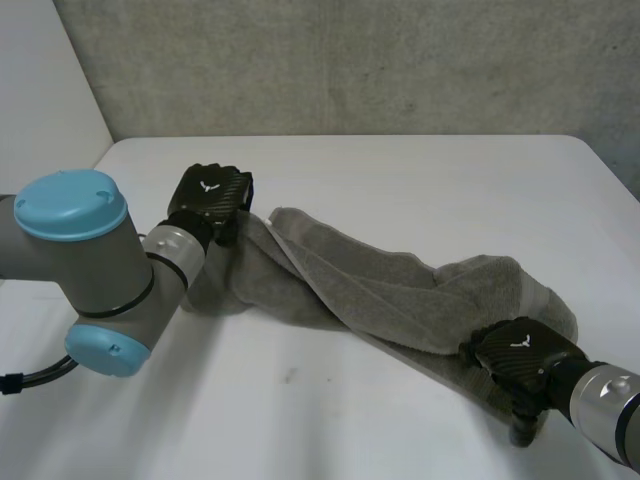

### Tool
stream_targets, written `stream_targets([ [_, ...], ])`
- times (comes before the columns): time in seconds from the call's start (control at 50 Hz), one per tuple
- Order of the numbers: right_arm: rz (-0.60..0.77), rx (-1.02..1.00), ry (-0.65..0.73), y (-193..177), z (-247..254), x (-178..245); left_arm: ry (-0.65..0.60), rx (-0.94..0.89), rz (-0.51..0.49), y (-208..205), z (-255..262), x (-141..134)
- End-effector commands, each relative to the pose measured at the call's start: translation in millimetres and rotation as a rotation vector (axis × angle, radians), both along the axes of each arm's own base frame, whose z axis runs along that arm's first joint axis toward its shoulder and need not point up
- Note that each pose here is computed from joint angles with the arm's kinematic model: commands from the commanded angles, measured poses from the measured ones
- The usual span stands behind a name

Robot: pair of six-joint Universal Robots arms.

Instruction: Fold the towel.

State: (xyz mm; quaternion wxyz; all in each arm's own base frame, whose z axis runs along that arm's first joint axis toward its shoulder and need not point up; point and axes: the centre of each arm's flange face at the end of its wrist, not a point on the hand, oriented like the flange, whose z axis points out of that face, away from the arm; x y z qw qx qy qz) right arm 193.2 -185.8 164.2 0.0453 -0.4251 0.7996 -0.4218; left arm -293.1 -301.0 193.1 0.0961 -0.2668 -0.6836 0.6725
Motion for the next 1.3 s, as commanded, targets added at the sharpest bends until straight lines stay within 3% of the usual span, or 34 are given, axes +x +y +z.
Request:
stream_targets([
  [0.02,0.0,-0.048,-0.006,-7,-10,1,-0.002,0.004,-0.002,1,-1,0],
  [0.64,0.013,-0.137,-0.006,-28,-44,0,-0.003,0.014,-0.004,3,-4,1],
  [1.3,-0.014,-0.281,-0.033,-65,-32,2,-0.004,0.018,0.002,3,-5,1],
])
